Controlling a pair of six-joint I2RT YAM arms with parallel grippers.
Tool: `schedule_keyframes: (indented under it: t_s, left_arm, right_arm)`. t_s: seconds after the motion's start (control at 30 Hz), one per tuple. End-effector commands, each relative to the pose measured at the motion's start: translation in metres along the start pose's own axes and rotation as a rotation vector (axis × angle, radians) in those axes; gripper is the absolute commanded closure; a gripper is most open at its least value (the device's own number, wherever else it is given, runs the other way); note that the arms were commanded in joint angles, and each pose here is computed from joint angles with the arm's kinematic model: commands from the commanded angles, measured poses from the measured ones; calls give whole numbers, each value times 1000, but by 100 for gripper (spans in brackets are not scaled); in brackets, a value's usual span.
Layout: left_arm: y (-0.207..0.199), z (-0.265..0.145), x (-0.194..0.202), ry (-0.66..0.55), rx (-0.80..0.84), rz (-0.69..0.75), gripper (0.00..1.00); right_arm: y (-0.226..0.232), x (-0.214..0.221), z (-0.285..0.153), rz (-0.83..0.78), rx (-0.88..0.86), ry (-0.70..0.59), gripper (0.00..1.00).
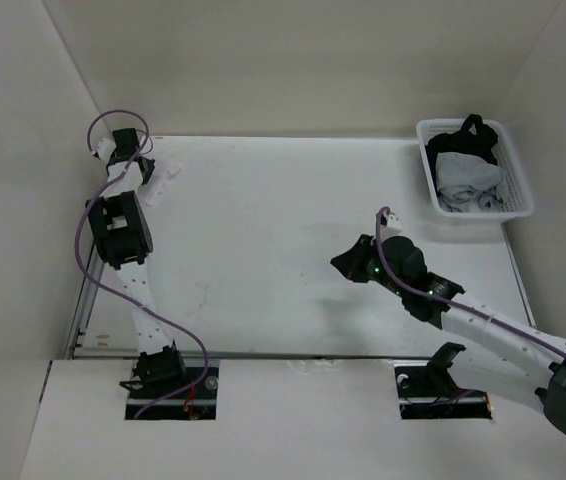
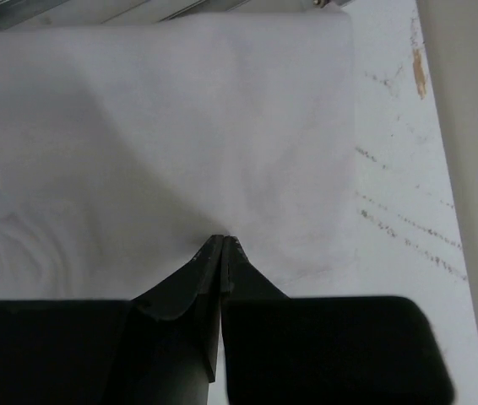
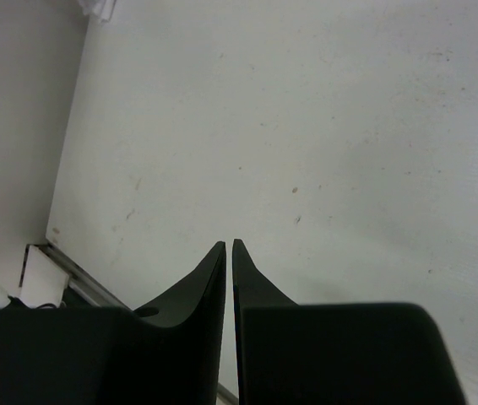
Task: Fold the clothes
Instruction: Neatly place the folded tank top to the corner
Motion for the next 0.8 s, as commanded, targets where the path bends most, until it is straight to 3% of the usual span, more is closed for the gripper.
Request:
schedule_keyframes:
  t_s: [0.0,0.3,0.43,0.6,0.77]
  left_arm:
    - [-13,11,1,29,7,-21,100]
    - [-35,55,-33,-30,54,-104,100]
    - [-50,51,-43,-40,132,-109,98]
    - [-103,-12,-53,-130,364,6,78]
    - [-165,-114,-64,-236,591,84,58]
  right_arm:
    - [8,-18,3,-5,-41,-48,89]
    - [-1,-29,2,17,-19,-65,89]
    - [-2,-28,3,23,-19,-59,89]
    - [6,-24,7,22,-47,-55,89]
    - [27,-5,5,6,-121,-29,89]
Point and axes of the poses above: each gripper's point midway between its finger pads, its own z axis out along the fingers, its own y axis along the line the jaws close on, x = y × z, the point moved 3 cm from there along -z, back along the fingers, and after that the axes turned 10 degrees about -z, right-handed, at the moved point
